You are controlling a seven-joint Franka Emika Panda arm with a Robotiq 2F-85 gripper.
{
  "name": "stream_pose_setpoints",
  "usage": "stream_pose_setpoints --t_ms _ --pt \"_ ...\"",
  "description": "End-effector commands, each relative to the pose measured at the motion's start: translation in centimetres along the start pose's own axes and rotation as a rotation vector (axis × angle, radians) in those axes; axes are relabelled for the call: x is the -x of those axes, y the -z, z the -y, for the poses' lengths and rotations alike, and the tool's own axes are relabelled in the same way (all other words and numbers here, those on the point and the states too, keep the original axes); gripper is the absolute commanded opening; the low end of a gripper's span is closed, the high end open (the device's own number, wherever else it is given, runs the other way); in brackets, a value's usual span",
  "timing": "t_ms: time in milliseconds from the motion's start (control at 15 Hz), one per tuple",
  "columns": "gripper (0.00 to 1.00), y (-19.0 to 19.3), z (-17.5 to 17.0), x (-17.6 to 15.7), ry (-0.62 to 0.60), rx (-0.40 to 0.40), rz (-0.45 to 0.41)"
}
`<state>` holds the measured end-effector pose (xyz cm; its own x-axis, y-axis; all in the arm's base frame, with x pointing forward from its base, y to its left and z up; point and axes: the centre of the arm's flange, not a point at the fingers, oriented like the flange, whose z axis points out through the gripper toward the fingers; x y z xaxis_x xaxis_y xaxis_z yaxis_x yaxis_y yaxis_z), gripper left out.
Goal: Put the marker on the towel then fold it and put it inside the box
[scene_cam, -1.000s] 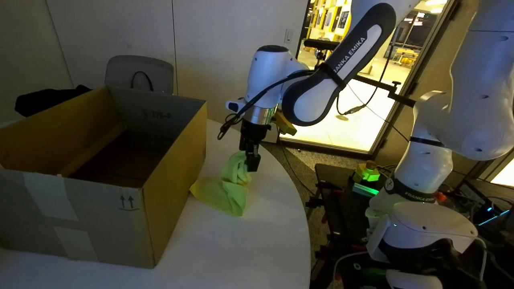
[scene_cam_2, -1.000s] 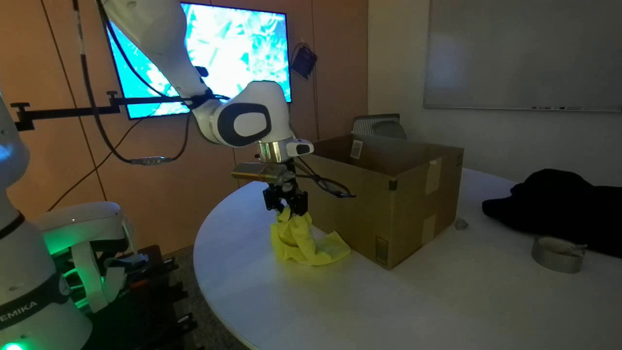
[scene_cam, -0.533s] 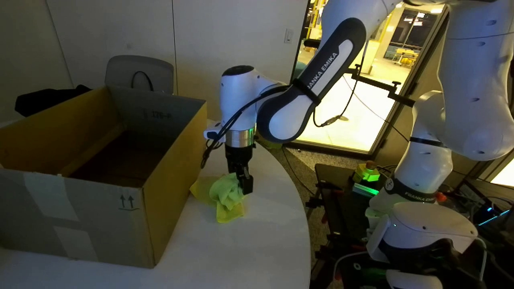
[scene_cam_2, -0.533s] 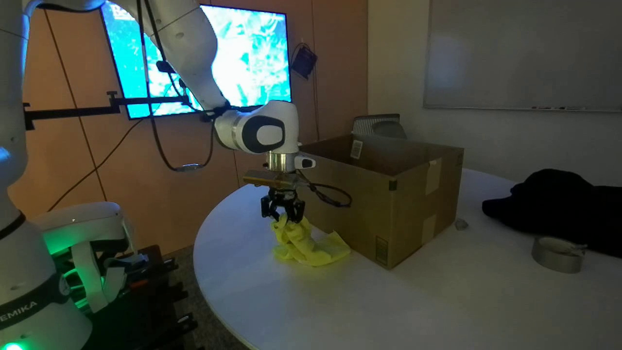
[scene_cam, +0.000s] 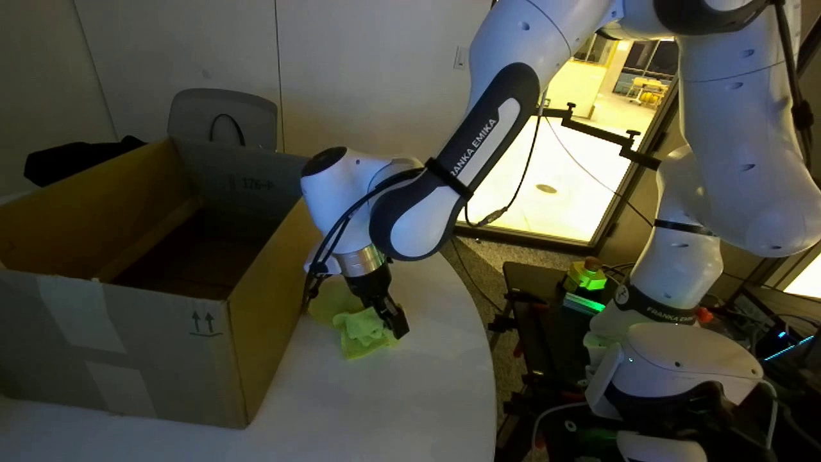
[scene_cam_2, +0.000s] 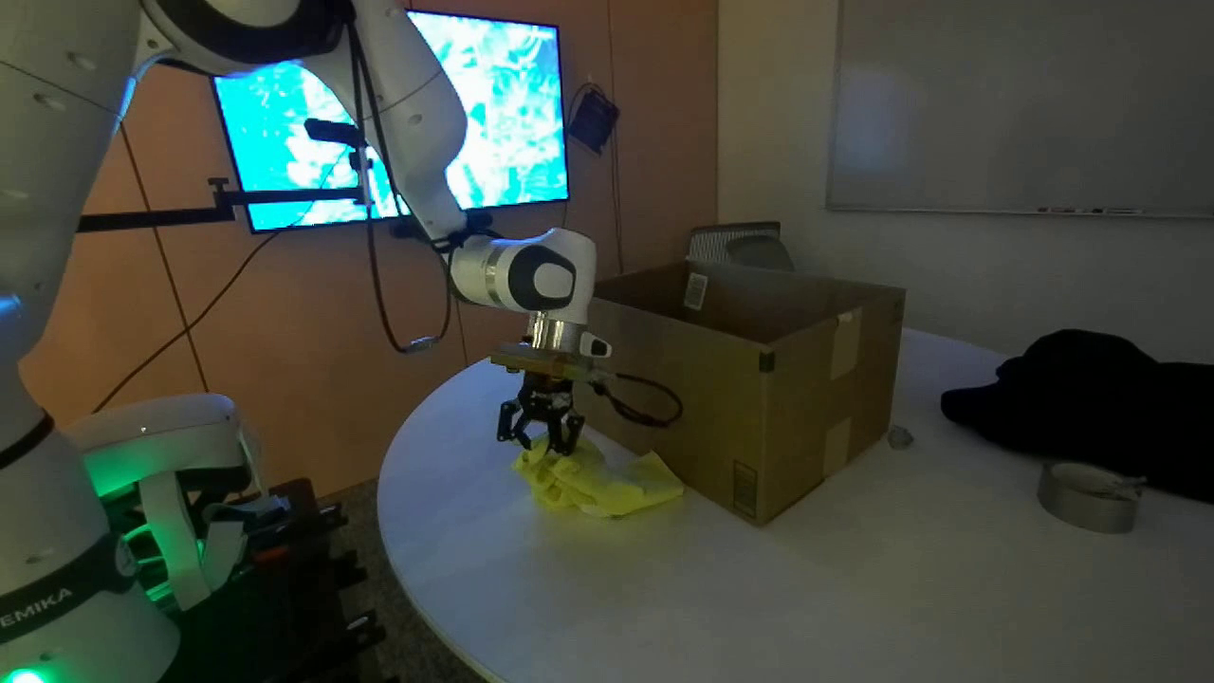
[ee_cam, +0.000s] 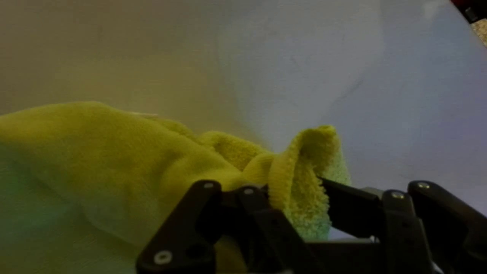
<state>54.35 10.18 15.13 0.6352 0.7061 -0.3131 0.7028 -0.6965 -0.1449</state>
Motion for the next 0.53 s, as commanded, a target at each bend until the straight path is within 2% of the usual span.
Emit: stream_pose_setpoints --t_ms 0,267,333,400,467 --pt "0.01 0.6 0.2 -3.9 0.095 0.000 0.029" --pt "0.02 -0.5 2.5 -7.6 0.196 -0.006 0.067" --pt "0.06 -0.7 3.0 -8.1 0.216 -0.005 0.074" --pt "0.29 -0.8 3.4 -8.4 0.236 -0.007 0.073" --pt "0.31 -0.9 3.7 -8.4 0.252 -0.005 0.071"
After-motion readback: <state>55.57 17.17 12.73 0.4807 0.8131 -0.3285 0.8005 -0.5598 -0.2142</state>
